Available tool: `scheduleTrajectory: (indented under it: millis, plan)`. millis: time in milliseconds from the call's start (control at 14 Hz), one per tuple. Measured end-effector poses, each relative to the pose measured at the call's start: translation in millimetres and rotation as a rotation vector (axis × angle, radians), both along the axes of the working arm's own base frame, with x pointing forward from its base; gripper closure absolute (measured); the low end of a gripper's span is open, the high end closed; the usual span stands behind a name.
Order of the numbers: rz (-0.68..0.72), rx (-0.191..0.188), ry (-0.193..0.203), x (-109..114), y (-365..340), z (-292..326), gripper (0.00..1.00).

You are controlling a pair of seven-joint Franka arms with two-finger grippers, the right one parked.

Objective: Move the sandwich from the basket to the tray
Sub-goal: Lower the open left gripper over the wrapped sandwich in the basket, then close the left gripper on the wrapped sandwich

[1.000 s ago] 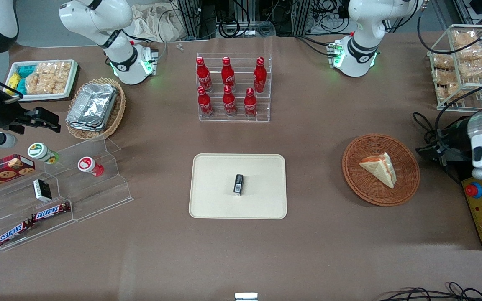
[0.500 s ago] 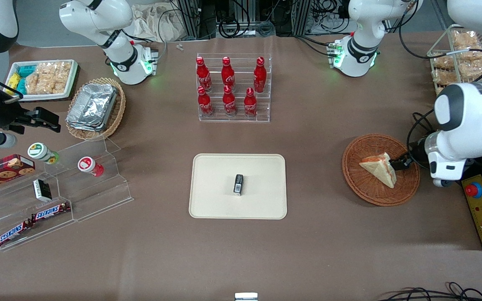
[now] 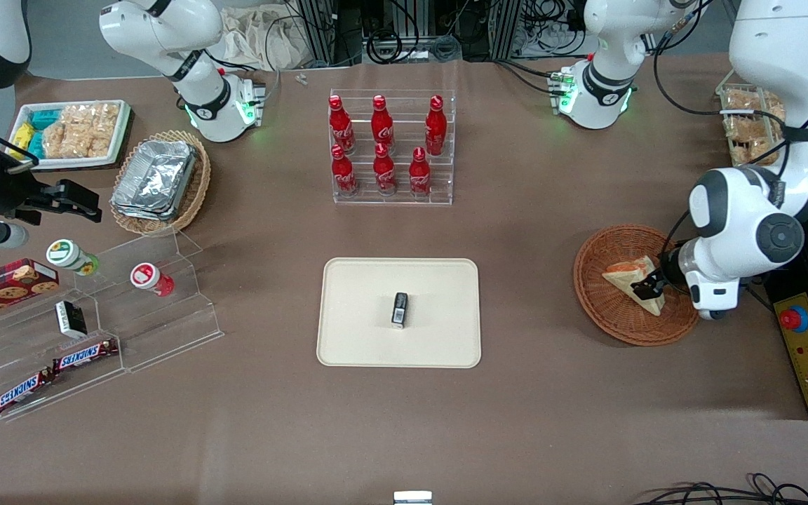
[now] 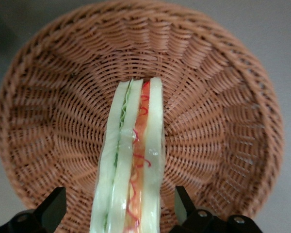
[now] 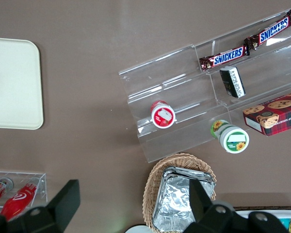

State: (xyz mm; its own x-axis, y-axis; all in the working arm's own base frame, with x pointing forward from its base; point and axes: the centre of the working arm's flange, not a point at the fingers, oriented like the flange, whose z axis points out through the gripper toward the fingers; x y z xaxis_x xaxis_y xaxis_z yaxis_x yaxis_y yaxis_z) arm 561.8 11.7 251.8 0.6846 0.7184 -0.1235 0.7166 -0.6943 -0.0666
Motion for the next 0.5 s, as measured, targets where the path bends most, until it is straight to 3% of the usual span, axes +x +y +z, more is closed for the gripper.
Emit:
scheduleTrajectory:
  millis: [71, 143, 357, 500]
  plan:
    - [0.002, -0.001, 0.000, -2.1, -0.3, -7.6, 0.00]
    - [0.004, -0.001, 0.004, -3.4, -0.5, -13.0, 0.07]
    - [0.014, -0.001, 0.010, -3.9, -0.9, -16.2, 0.42]
    - [0.014, 0.000, 0.006, -2.7, -1.6, -12.4, 0.59]
